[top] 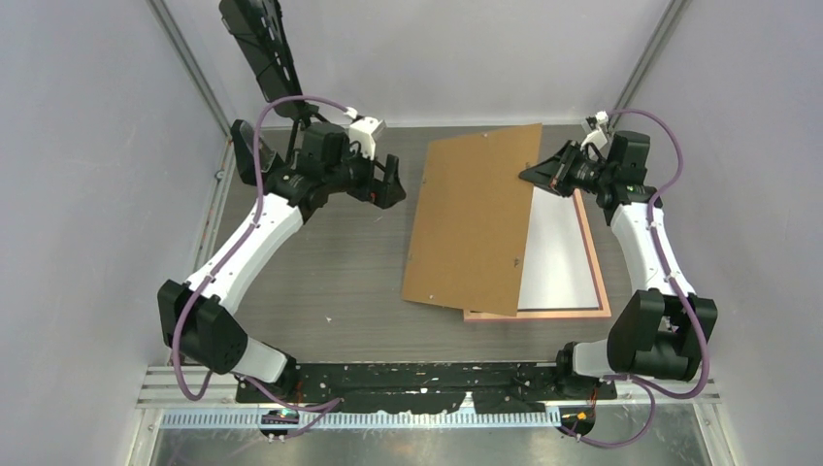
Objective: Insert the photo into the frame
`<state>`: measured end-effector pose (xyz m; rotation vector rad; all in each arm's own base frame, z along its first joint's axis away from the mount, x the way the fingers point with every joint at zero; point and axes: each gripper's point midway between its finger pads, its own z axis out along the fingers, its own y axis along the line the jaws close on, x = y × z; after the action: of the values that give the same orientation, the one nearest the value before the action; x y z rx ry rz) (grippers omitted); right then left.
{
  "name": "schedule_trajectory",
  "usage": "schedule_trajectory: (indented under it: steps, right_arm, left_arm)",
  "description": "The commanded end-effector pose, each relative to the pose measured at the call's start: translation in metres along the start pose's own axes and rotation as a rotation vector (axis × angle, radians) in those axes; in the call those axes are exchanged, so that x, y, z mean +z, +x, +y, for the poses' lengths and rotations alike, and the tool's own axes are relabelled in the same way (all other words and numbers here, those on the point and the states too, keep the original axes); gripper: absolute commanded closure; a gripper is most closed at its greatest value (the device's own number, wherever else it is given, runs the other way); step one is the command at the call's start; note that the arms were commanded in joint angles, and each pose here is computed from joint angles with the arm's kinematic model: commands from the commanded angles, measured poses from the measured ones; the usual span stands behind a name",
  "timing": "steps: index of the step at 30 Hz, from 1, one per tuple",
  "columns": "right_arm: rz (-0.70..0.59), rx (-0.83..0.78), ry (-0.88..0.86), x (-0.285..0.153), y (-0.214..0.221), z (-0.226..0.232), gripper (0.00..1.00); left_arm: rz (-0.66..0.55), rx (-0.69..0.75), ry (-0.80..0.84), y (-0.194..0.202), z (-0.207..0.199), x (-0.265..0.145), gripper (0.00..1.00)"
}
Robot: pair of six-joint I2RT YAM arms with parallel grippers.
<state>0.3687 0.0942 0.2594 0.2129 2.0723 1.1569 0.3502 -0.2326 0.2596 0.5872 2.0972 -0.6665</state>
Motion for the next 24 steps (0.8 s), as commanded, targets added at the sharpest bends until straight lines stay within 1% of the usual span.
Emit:
schedule_trajectory:
  steps: [1,7,14,16,20,24]
  right_arm:
    - [0.015,-0.062,-0.135,-0.020,-0.001,0.029,0.95]
    - [-0.015,-0.071,-0.191,-0.032,0.000,0.035,0.95]
    - [-0.046,-0.081,-0.232,-0.044,0.000,0.044,0.95]
    - [-0.052,-0.069,-0.245,-0.047,0.001,0.047,0.95]
    - [-0.075,-0.092,-0.265,-0.052,-0.003,0.052,0.95]
    - [-0.082,-0.092,-0.270,-0.054,-0.002,0.051,0.94]
  left_arm:
    - [-0.034,0.014,0.064,0.002,-0.002,0.024,0.03]
    - [0.019,-0.042,0.125,0.031,0.002,0.059,0.03]
    - [0.061,-0.123,0.175,0.058,0.010,0.087,0.03]
    - [0.073,-0.159,0.193,0.066,0.013,0.094,0.03]
    - [0.089,-0.228,0.288,0.073,0.010,0.100,0.00]
    - [0.080,-0.222,0.364,0.073,0.001,0.099,0.00]
